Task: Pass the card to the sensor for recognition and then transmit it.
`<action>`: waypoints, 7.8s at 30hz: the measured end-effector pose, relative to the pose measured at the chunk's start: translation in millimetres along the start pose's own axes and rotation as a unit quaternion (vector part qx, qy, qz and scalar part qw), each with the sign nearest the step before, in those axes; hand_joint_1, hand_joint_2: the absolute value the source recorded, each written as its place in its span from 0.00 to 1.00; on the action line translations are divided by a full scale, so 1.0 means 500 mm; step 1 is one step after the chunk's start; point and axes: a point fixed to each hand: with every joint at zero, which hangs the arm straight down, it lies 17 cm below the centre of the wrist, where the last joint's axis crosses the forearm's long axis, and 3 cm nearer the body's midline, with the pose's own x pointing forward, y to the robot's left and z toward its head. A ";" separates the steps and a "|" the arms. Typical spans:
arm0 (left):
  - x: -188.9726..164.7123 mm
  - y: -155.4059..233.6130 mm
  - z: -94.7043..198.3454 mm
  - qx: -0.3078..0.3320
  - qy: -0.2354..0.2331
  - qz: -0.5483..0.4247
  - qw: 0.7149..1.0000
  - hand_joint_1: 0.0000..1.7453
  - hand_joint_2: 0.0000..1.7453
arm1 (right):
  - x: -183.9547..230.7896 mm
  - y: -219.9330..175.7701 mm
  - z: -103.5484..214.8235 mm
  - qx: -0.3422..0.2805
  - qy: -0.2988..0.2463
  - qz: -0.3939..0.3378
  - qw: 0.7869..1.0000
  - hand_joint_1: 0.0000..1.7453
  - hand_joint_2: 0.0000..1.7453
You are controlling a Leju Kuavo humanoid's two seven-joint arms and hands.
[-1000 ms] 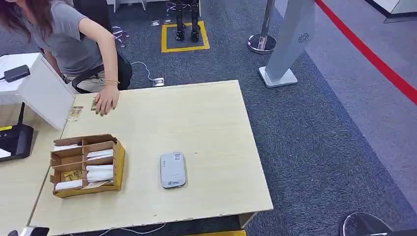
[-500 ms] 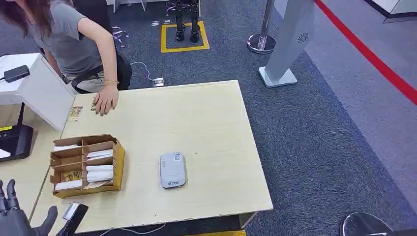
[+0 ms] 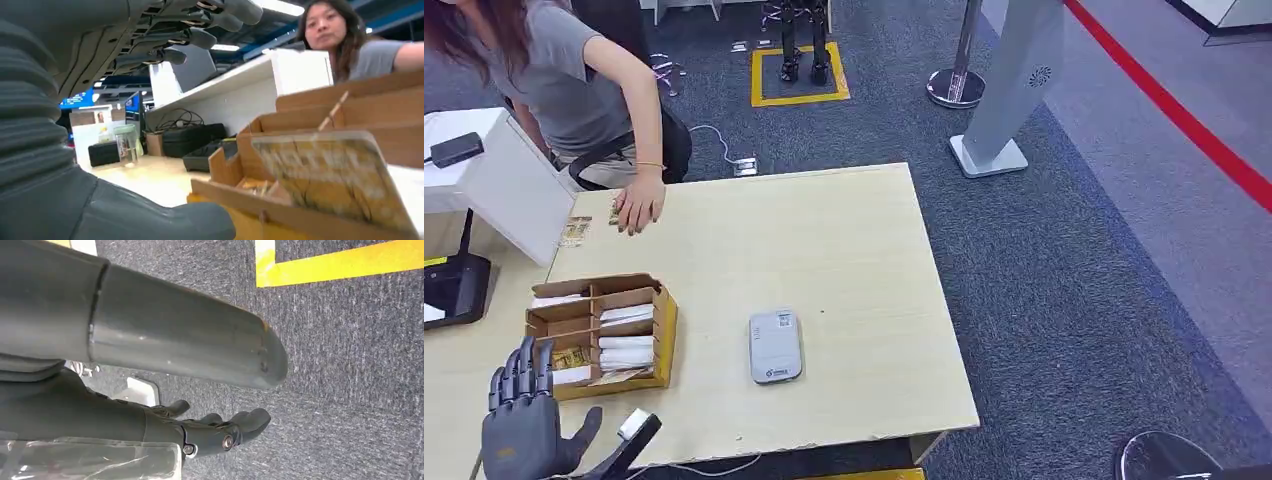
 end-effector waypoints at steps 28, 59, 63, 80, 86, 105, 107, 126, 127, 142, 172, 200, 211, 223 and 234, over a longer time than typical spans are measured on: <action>0.037 -0.056 0.010 -0.062 -0.027 -0.024 0.997 0.00 1.00 | 0.001 -0.012 -0.003 -0.008 -0.004 0.002 1.000 0.00 0.00; 0.045 -0.064 -0.007 -0.047 -0.032 -0.063 0.996 0.00 1.00 | 0.001 -0.012 -0.003 -0.008 -0.005 0.006 1.000 0.00 0.00; 0.039 -0.065 -0.006 -0.046 -0.028 -0.074 0.996 0.00 1.00 | 0.001 -0.012 -0.003 -0.008 -0.005 0.006 1.000 0.00 0.00; 0.037 -0.068 -0.008 -0.045 -0.027 -0.081 0.995 0.00 1.00 | 0.001 -0.012 -0.003 -0.008 -0.004 0.007 1.000 0.00 0.00; 0.036 -0.071 -0.008 -0.047 -0.027 -0.082 0.995 0.00 1.00 | 0.001 -0.012 -0.003 -0.008 -0.005 0.010 1.000 0.00 0.00; 0.043 -0.102 -0.040 -0.059 -0.031 -0.075 0.995 1.00 1.00 | 0.005 -0.010 -0.003 -0.005 -0.010 0.017 1.000 0.00 0.00; 0.045 -0.110 -0.037 -0.064 -0.032 -0.071 0.995 1.00 1.00 | 0.004 -0.009 -0.002 -0.004 -0.009 0.017 1.000 0.00 0.00; 0.067 -0.123 -0.043 -0.052 -0.038 -0.104 0.993 1.00 1.00 | 0.021 0.002 -0.001 0.010 -0.025 0.042 0.999 0.00 0.00; 0.070 -0.122 -0.044 -0.050 -0.038 -0.103 0.993 1.00 1.00 | 0.022 0.003 -0.001 0.011 -0.026 0.042 0.999 0.00 0.00; 0.100 -0.123 -0.047 -0.047 -0.056 -0.104 0.992 1.00 1.00 | 0.029 0.005 -0.001 0.012 -0.028 0.048 0.998 0.00 0.00; 0.128 0.214 -0.190 0.192 -0.126 -0.190 0.955 1.00 1.00 | 0.039 0.026 0.004 0.028 -0.037 0.073 0.996 0.00 0.00; 0.007 0.297 -0.289 0.226 -0.160 -0.262 0.925 1.00 1.00 | 0.081 0.065 0.016 0.049 -0.051 0.092 0.993 0.00 0.00; -0.069 0.287 -0.328 0.212 -0.105 -0.261 0.936 1.00 1.00 | 0.092 0.072 0.018 0.052 -0.056 0.097 0.992 0.00 0.00; -0.076 0.275 -0.332 0.206 -0.093 -0.253 0.941 1.00 1.00 | 0.092 0.077 0.020 0.055 -0.055 0.097 0.992 0.00 0.00; -0.074 0.288 -0.327 0.227 -0.094 -0.237 0.940 0.00 1.00 | 0.093 0.075 0.020 0.053 -0.055 0.094 0.993 0.00 0.00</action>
